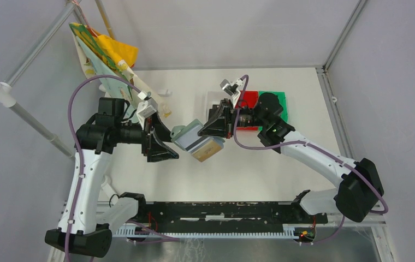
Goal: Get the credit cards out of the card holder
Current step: Remove the credit card from the card holder.
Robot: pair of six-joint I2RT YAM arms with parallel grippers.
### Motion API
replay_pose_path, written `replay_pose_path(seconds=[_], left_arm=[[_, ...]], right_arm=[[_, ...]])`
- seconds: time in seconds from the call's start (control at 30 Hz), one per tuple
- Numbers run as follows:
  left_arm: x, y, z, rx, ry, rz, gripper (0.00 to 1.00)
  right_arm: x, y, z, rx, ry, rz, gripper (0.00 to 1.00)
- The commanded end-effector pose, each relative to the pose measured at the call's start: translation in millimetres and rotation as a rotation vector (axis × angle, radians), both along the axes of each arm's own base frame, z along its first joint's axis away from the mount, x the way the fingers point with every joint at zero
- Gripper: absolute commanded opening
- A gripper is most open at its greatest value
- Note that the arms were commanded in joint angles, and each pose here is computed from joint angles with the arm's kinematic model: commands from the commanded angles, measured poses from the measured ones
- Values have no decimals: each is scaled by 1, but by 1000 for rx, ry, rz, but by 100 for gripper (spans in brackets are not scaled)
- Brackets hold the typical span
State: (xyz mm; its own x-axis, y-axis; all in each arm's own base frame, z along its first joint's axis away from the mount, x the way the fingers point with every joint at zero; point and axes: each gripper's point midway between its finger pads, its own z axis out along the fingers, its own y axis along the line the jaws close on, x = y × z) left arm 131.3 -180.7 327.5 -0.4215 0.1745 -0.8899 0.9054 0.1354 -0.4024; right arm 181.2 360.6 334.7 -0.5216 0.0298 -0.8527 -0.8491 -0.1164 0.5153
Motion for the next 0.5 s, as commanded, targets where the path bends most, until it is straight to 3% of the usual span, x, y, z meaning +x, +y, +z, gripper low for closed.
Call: replay_pose_path(seconds=[0.0, 0.13, 0.47], left_arm=[[-3, -2, 11, -45, -66, -27, 79], [0, -3, 16, -56, -71, -16, 75], [-7, -7, 36, -128, -37, -40, 54]], right_arm=[[-23, -14, 62, 177, -111, 33, 0], [-31, -15, 65, 202, -88, 56, 0], [-44, 5, 56, 188, -58, 95, 0]])
